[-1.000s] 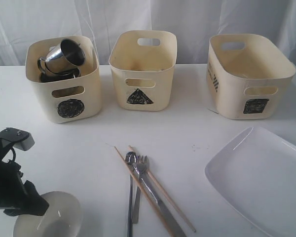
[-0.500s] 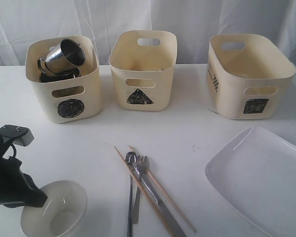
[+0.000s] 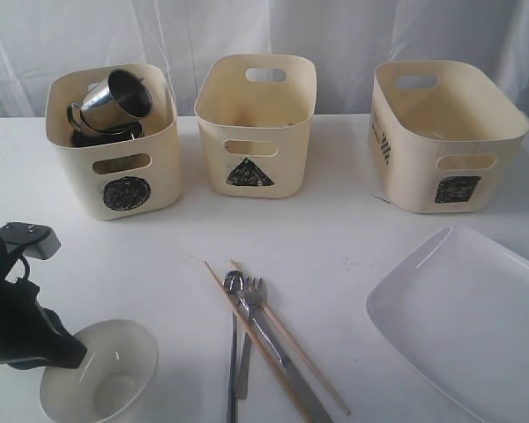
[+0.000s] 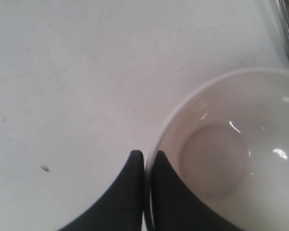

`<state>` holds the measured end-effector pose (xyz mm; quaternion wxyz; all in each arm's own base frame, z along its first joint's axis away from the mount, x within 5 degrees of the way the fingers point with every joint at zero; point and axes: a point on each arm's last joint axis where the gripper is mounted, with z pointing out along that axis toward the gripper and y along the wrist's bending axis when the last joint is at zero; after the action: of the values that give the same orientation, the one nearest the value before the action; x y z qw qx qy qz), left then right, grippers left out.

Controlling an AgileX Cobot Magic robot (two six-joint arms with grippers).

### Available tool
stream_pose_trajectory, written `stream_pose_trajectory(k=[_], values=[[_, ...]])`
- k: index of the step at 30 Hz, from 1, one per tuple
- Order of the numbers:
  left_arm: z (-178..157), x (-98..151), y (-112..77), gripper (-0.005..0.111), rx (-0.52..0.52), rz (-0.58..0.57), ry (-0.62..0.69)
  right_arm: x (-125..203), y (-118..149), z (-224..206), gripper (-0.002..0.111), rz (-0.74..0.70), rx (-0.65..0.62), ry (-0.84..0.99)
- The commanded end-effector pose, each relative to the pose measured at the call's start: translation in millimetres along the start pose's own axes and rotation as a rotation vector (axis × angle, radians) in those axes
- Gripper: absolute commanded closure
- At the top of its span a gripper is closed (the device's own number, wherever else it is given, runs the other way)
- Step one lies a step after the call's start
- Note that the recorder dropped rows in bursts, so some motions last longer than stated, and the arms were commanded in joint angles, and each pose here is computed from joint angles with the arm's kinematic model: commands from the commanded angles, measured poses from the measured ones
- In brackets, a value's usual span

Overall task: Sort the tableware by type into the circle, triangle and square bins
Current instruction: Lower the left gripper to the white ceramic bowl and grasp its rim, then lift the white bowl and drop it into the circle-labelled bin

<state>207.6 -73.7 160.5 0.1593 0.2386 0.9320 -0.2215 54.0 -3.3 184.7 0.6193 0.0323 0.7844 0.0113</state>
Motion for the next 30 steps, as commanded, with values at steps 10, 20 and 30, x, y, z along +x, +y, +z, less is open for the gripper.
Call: stream_pose_trajectory(k=[10, 20, 30], values=[[-97.5, -84.9, -26.2, 0.107, -0.133, 0.198, -0.455, -0.7, 0.4, 0.0, 0.108, -0.002, -0.006, -0.014], [-182.3, -137.0, 15.3, 0.107, -0.686, -0.225, -1.191, -0.7, 0.4, 0.0, 0.108, -0.002, -0.006, -0.014], [-74.7, -208.7, 61.9, 0.107, -0.633, 0.262, -1.106, -0.7, 0.4, 0.0, 0.108, -0.002, -0.006, -0.014]])
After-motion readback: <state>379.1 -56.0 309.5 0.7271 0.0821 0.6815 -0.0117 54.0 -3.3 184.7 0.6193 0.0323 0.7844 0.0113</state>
